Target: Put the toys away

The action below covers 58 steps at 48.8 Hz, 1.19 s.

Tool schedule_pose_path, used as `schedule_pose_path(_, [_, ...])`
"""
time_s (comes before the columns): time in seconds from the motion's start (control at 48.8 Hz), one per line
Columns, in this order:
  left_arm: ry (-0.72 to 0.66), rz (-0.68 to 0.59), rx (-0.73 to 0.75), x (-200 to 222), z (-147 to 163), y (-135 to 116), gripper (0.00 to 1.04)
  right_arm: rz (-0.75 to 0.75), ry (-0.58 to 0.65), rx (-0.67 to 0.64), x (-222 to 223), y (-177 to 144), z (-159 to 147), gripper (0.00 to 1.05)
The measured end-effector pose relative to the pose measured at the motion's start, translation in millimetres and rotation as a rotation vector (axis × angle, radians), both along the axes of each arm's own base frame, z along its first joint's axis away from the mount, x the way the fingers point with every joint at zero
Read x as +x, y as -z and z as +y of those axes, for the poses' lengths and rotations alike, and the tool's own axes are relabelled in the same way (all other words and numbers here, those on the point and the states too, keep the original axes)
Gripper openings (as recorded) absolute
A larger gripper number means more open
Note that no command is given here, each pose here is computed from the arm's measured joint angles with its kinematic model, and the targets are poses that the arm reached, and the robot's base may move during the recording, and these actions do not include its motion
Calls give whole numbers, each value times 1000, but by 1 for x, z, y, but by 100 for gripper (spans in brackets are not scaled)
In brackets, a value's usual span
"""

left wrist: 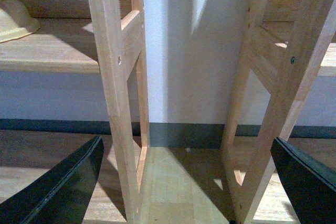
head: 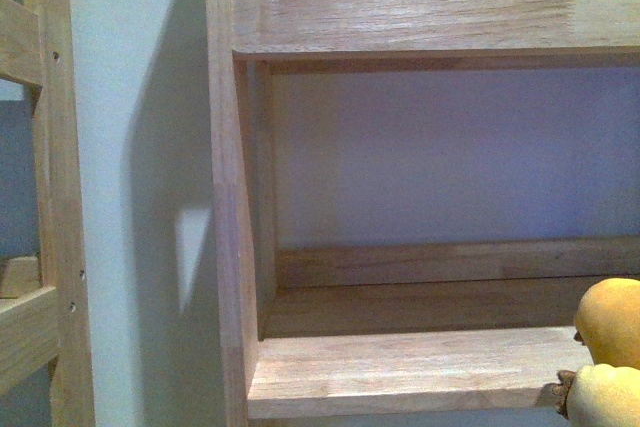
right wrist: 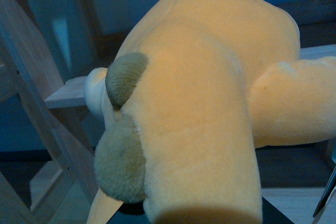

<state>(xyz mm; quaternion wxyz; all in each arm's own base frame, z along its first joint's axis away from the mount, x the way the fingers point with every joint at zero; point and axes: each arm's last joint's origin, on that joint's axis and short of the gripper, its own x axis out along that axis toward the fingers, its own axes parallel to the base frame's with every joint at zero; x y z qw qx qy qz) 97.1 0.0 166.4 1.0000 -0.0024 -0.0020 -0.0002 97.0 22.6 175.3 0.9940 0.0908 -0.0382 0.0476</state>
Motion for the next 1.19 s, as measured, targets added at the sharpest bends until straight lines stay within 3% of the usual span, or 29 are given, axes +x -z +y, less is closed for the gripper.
schedule_pose_path(0.246, [0,0,0,0,0,0,99,41,155,-122,2,-2,0,19])
schedule_pose_path(0.431, [0,0,0,0,0,0,99,-102,141,-167,2,-65,9,19])
schedule_pose_path(0.841, [0,0,0,0,0,0,99,-288,53,-262,5,-166,26,19])
schedule_pose_path(1.19, [0,0,0,0,0,0,99,-429,63,-297,10,-276,10,19])
